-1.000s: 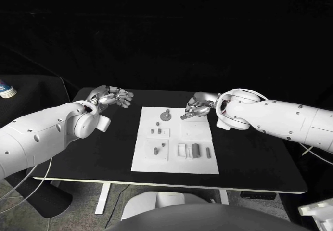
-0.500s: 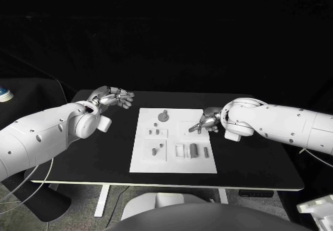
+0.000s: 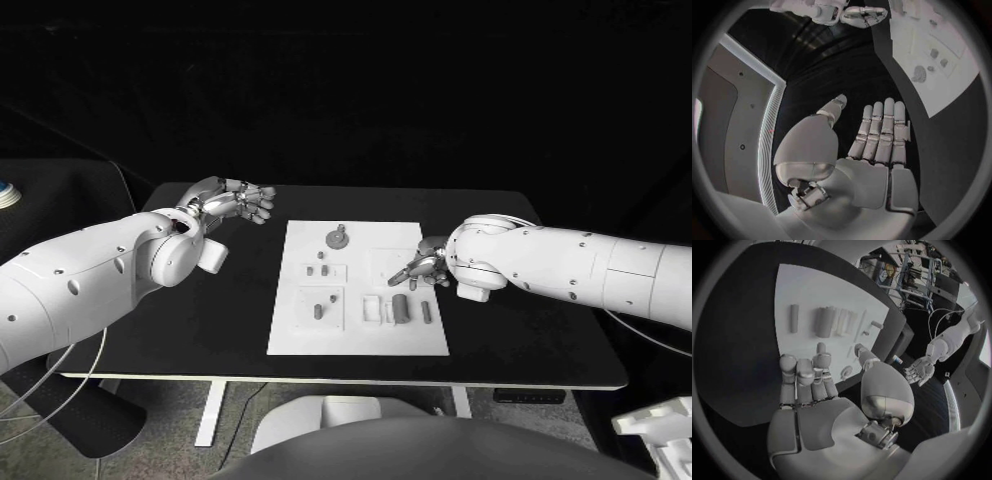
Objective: Assemble the parts on the task board
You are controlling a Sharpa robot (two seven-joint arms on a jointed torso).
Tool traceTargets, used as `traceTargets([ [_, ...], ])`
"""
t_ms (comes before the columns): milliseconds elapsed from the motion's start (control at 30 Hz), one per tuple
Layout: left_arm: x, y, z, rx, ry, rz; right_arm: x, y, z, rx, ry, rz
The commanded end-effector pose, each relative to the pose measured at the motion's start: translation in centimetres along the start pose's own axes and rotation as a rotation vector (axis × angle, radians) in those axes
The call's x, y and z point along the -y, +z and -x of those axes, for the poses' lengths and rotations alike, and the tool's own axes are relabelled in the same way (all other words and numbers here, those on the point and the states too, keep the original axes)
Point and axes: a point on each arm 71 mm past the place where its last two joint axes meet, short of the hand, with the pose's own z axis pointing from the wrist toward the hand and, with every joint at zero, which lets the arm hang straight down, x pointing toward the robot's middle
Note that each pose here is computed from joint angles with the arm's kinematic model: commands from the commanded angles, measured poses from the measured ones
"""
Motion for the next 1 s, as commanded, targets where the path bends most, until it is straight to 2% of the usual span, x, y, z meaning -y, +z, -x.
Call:
traceTargets([
  [33,0.2,0.05,-0.3,-0.019,-0.013,-0.013,-0.2,0.4,-0.7,-0.009,-0.055,-0.017],
  [400,0.21,0.05,-0.38,-0.021,-0.013,-0.014,0.2,1.4,-1.8,-0.033,-0.109,-0.046],
  [667,0.21,0.04,-0.39,-0.023,-0.014,-0.014,0.2,1.6,-2.5,-0.07,-0.126,-0.048],
  [1000,0.23,0.01,-0.47,-0.026,-0.014,-0.013,0.0,1.9,-2.9,-0.072,-0.131,-0.042],
])
